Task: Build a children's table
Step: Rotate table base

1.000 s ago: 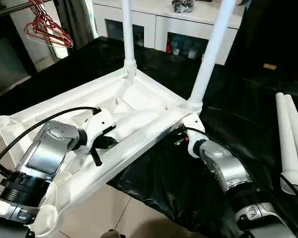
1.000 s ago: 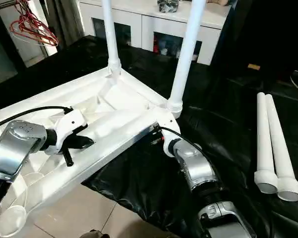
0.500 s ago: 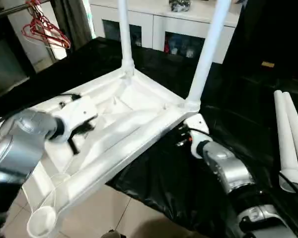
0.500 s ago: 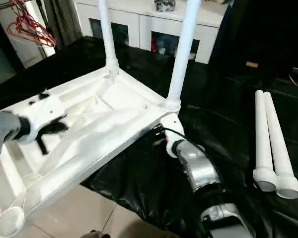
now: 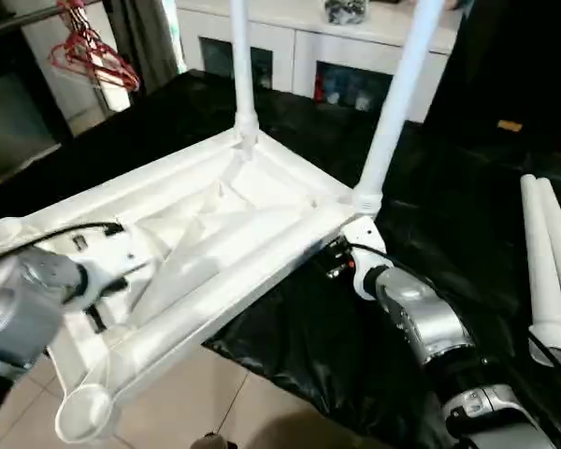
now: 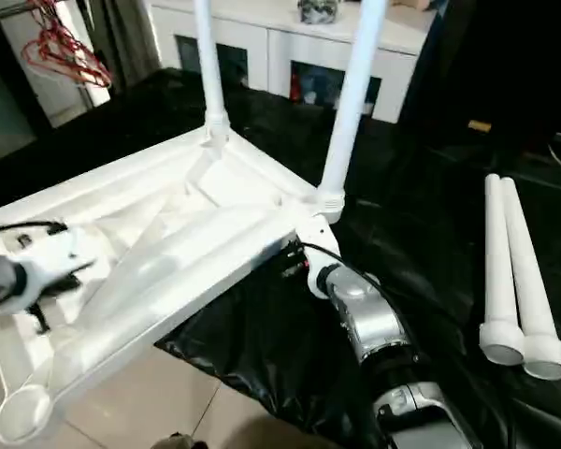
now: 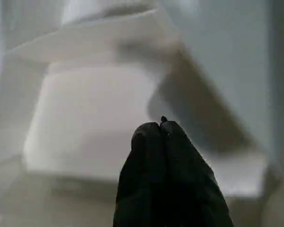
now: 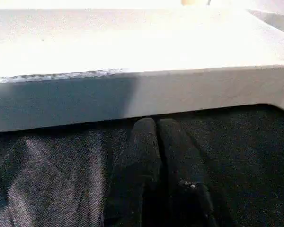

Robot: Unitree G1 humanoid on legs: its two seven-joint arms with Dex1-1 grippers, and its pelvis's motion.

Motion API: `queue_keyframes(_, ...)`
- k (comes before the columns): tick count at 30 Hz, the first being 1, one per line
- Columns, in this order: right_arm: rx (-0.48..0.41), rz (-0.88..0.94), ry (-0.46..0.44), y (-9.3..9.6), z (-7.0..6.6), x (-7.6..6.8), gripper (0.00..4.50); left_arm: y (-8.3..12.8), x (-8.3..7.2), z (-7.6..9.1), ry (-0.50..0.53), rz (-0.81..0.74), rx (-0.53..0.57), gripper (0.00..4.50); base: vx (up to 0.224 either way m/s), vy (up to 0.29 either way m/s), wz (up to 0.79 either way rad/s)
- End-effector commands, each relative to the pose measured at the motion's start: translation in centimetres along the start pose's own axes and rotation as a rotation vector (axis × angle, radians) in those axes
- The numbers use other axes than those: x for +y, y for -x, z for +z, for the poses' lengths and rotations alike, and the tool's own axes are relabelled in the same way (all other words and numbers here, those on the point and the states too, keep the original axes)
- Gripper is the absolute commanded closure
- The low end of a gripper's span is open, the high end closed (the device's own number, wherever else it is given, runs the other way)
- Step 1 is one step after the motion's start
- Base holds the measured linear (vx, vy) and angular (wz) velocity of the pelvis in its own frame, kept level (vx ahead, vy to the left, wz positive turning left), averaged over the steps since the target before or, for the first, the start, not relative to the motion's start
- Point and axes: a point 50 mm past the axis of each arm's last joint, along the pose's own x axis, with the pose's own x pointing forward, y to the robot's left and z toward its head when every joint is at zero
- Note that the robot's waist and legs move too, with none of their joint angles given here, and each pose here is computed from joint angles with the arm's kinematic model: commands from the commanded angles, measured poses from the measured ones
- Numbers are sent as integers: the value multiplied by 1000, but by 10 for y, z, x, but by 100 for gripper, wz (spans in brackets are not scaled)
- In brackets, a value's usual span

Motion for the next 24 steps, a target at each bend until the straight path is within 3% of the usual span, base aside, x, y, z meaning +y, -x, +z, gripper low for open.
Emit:
queue_keyframes(1, 3, -2, 15, -1, 2, -2, 439, -11, -9, 5, 3, -50, -31, 450, 0, 0, 0)
queue_keyframes(8, -2, 2, 19, 0, 3, -1, 439, -26, -22, 36, 10, -181, -166, 450, 0, 0, 0)
queue_keyframes(12, -6, -5, 21, 1, 4, -5, 439, -29, -25, 69, -11, -250, -278, 450, 0, 0, 0)
queue_keyframes(18, -7, -15, 21, 3, 4, -8, 439, -38, -22, 89, -41, -244, -316, 450, 0, 0, 0)
queue_keyframes(20, -11, -45, 32, 9, 5, -16, 439, -55, -15, 111, -58, -200, -333, 450, 0, 0, 0)
queue_keyframes(24, -27, -75, 54, 17, 9, -24, 439, -70, -10, 124, -57, -130, -339, 450, 0, 0, 0)
